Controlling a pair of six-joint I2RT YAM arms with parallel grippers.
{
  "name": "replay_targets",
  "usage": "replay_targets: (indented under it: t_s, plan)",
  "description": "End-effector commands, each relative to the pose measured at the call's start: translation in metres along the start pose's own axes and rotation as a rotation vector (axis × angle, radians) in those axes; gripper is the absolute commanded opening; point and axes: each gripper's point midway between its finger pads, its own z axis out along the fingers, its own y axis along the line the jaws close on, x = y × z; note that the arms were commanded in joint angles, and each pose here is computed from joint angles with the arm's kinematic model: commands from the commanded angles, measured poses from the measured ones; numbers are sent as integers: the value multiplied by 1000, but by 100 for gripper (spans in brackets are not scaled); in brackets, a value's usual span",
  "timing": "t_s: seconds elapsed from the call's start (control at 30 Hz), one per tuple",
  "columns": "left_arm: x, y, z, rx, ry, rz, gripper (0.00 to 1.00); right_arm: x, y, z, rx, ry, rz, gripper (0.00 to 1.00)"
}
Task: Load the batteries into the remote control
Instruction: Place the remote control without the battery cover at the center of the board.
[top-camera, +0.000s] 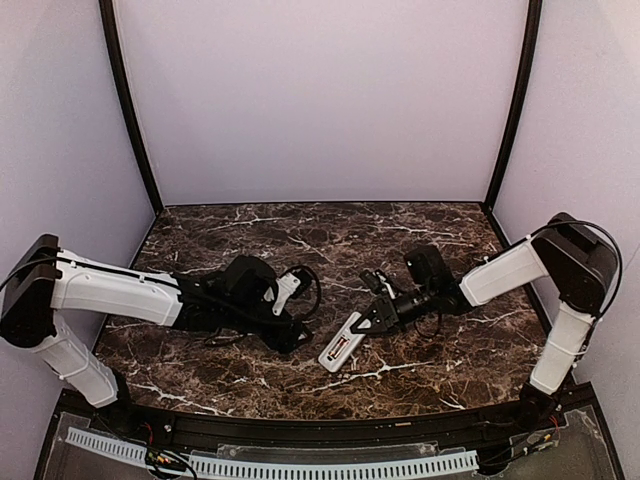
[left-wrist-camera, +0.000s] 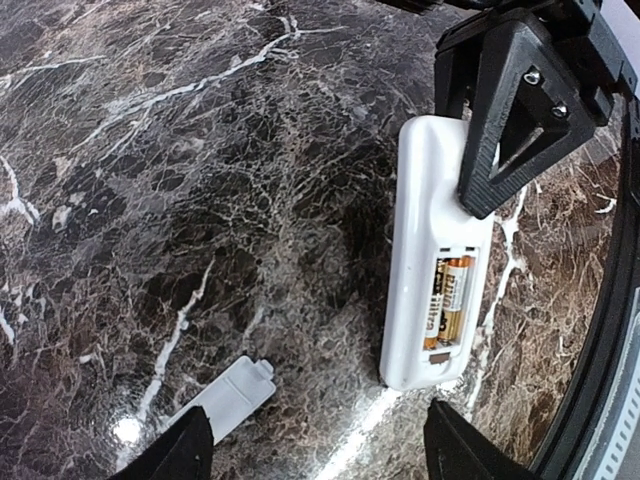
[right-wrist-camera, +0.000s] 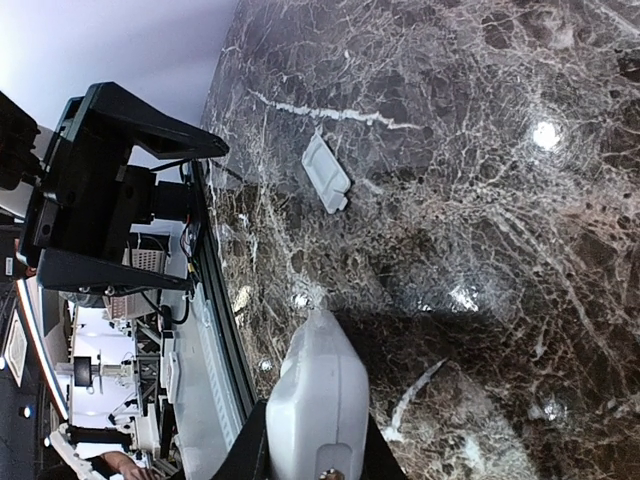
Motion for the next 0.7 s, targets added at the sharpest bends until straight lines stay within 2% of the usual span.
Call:
replay_targets:
  t_s: [0.0, 0.27, 0.4, 0.6, 0.67]
  plan:
    - [8, 15, 3, -67, 53, -5, 72, -9, -7, 3, 25, -13, 8, 15]
    - [12, 31, 13, -126, 92, -45, 70, 1, -29, 4, 101, 9, 67, 53]
    - [10, 32, 16, -119, 95, -56, 63, 0, -35, 0, 136, 3, 70, 59]
    - [11, 26, 25, -75, 108, -80, 50, -5, -47, -13, 268, -12, 47, 63]
    - [12, 23, 28, -60, 115, -89, 46, -3, -52, -18, 322, -5, 46, 70]
